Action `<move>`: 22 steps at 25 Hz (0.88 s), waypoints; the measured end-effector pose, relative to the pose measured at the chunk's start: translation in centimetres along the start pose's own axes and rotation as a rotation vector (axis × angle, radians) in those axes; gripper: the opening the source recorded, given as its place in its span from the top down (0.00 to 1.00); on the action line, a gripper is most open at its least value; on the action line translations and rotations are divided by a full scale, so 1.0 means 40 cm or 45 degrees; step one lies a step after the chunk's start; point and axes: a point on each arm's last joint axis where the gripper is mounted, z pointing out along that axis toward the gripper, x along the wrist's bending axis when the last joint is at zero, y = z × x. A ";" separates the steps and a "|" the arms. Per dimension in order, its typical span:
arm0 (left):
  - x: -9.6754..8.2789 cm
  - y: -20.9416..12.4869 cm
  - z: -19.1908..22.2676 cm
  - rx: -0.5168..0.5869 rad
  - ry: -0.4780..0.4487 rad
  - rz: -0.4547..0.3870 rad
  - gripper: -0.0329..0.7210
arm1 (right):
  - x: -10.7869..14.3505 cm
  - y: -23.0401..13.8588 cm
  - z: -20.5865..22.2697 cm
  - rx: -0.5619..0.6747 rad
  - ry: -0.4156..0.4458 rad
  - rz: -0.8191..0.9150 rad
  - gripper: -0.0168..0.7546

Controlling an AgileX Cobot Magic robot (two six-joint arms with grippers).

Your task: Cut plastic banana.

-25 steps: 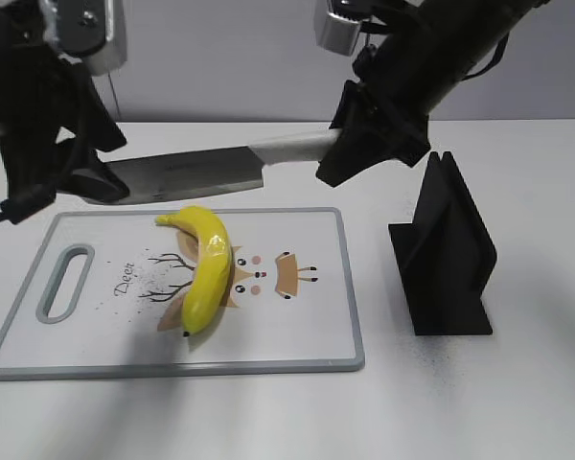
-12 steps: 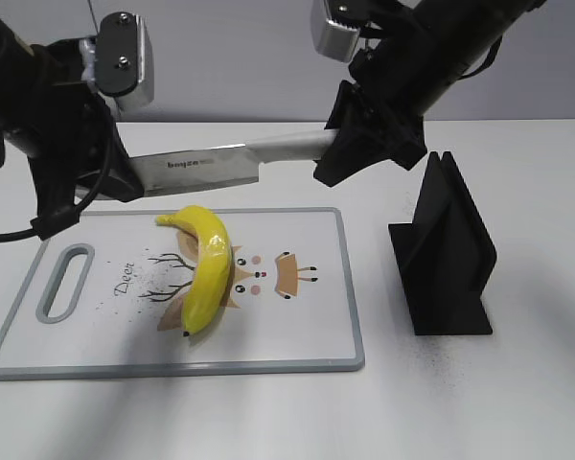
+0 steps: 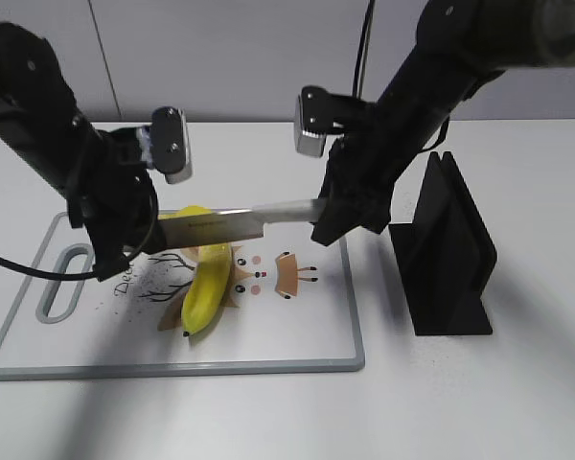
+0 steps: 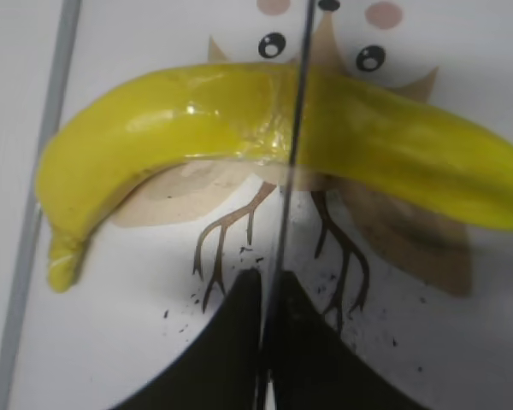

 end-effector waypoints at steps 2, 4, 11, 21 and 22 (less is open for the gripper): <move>0.003 -0.015 0.055 0.023 -0.036 -0.032 0.94 | -0.014 -0.029 0.059 0.041 0.026 0.025 0.75; 0.007 -0.021 0.085 0.031 -0.053 -0.048 0.95 | -0.018 -0.045 0.088 0.065 0.051 0.031 0.74; 0.011 -0.024 0.101 0.034 -0.044 -0.050 0.95 | -0.022 -0.043 0.084 0.064 0.032 0.024 0.74; -0.009 0.031 -0.104 -0.070 0.067 0.033 0.95 | 0.010 0.051 -0.092 -0.022 -0.055 -0.094 0.74; -0.018 0.037 -0.127 -0.087 0.056 0.034 0.95 | 0.020 0.058 -0.111 -0.030 -0.053 -0.105 0.74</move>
